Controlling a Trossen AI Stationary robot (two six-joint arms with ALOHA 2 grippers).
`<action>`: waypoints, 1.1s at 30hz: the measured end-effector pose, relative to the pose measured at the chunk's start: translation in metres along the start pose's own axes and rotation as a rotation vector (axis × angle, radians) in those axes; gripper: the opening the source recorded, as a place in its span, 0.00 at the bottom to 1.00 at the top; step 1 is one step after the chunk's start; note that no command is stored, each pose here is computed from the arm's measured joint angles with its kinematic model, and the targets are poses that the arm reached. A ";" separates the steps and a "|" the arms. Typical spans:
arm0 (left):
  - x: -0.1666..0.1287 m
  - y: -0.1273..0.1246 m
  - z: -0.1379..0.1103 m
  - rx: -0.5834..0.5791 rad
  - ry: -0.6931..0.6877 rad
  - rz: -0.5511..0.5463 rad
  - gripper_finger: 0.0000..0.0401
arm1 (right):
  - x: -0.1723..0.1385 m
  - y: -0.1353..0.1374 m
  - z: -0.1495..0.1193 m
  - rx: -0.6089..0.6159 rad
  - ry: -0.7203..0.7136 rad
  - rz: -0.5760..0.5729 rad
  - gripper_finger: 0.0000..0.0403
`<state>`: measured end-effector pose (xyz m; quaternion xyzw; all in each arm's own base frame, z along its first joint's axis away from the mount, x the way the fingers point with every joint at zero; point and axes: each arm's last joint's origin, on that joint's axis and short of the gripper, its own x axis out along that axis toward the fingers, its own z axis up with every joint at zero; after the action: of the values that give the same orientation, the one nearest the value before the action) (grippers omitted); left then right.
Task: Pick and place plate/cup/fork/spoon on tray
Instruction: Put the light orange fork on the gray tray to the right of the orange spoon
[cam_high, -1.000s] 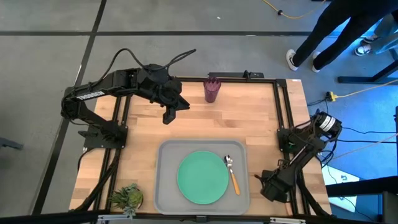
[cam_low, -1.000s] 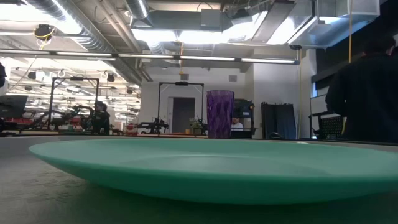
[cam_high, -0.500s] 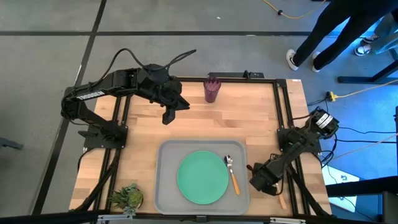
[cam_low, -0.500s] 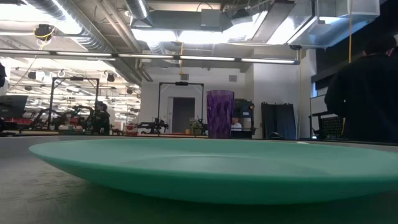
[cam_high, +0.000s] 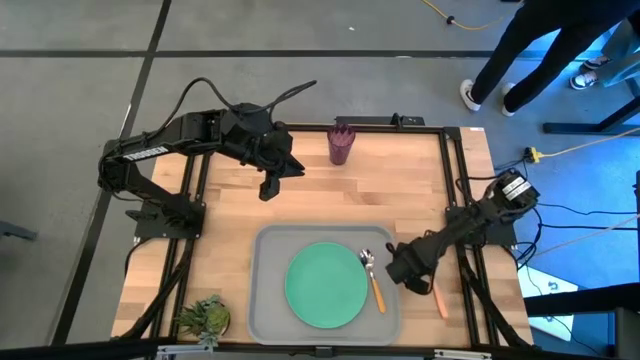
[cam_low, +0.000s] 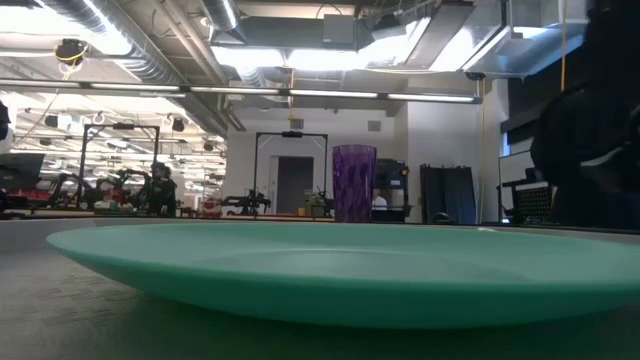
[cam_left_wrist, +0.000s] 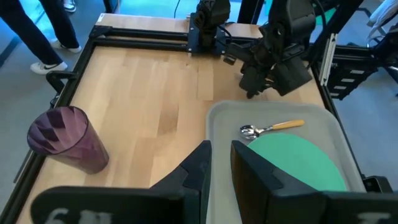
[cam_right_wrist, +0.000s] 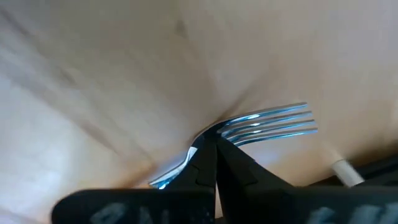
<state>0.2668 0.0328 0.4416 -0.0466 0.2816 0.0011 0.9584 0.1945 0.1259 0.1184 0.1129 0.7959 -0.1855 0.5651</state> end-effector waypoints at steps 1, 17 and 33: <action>0.000 0.000 0.000 0.000 0.000 0.000 0.13 | 0.000 -0.002 0.002 0.009 -0.002 -0.002 0.00; 0.000 0.000 0.000 0.028 0.004 0.000 0.13 | -0.006 -0.038 0.041 0.193 -0.196 -0.174 0.00; 0.000 0.000 -0.001 0.027 0.007 0.000 0.13 | -0.026 -0.057 0.059 0.258 -0.236 -0.297 0.02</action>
<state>0.2664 0.0327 0.4410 -0.0336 0.2850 -0.0031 0.9579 0.2317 0.0500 0.1356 0.0434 0.7018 -0.3787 0.6018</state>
